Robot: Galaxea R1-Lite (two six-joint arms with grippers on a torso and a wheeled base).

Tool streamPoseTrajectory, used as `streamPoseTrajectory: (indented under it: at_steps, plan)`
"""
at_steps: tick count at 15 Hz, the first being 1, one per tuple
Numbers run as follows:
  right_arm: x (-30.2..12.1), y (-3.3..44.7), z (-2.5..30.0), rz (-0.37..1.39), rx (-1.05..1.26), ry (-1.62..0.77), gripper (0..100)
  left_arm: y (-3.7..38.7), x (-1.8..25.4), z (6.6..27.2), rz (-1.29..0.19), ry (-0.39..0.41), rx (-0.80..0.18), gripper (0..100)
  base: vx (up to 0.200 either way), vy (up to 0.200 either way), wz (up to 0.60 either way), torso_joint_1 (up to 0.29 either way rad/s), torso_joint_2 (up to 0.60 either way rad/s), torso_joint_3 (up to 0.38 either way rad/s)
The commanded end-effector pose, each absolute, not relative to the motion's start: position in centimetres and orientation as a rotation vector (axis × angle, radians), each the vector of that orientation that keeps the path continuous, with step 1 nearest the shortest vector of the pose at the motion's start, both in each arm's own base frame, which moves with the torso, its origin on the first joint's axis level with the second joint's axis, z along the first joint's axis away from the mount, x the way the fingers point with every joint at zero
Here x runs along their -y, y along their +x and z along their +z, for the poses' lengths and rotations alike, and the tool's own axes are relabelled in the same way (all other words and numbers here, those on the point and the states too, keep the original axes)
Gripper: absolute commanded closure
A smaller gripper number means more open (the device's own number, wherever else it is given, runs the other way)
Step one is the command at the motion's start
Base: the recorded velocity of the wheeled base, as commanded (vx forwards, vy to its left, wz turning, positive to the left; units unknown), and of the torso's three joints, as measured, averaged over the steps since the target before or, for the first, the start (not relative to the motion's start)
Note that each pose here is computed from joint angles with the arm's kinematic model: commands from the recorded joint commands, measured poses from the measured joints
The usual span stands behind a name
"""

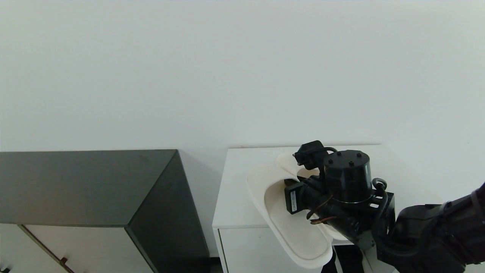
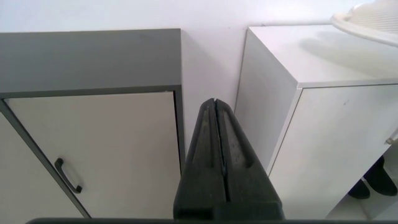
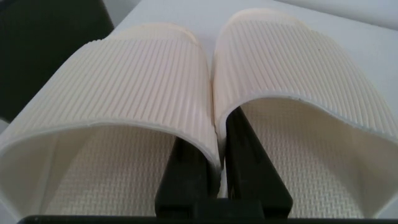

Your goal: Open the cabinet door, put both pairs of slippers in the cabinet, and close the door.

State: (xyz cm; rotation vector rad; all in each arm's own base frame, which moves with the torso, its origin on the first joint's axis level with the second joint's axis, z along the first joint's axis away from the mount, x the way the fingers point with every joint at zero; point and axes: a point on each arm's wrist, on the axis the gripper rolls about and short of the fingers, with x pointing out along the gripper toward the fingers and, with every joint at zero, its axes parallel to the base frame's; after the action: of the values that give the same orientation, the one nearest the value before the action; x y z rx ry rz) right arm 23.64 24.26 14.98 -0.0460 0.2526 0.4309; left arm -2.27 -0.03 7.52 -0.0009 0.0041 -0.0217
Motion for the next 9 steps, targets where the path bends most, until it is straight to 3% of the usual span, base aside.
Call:
streamPoseTrajectory:
  at_steps: [1, 9]
  plan:
    - [-24.34, 23.52, 15.15, 0.435, -0.248, -0.044, 100, -2.27, 0.03, 7.52, -0.021, -0.002, -0.005, 100, 0.000, 0.000, 0.00, 0.000, 0.00, 0.000]
    - [-24.61, 23.78, 14.43, 0.432, -0.263, -0.054, 100, -2.27, 0.04, 7.52, -0.023, -0.003, -0.005, 100, -0.200, 0.000, 0.00, 0.004, 0.00, 0.002]
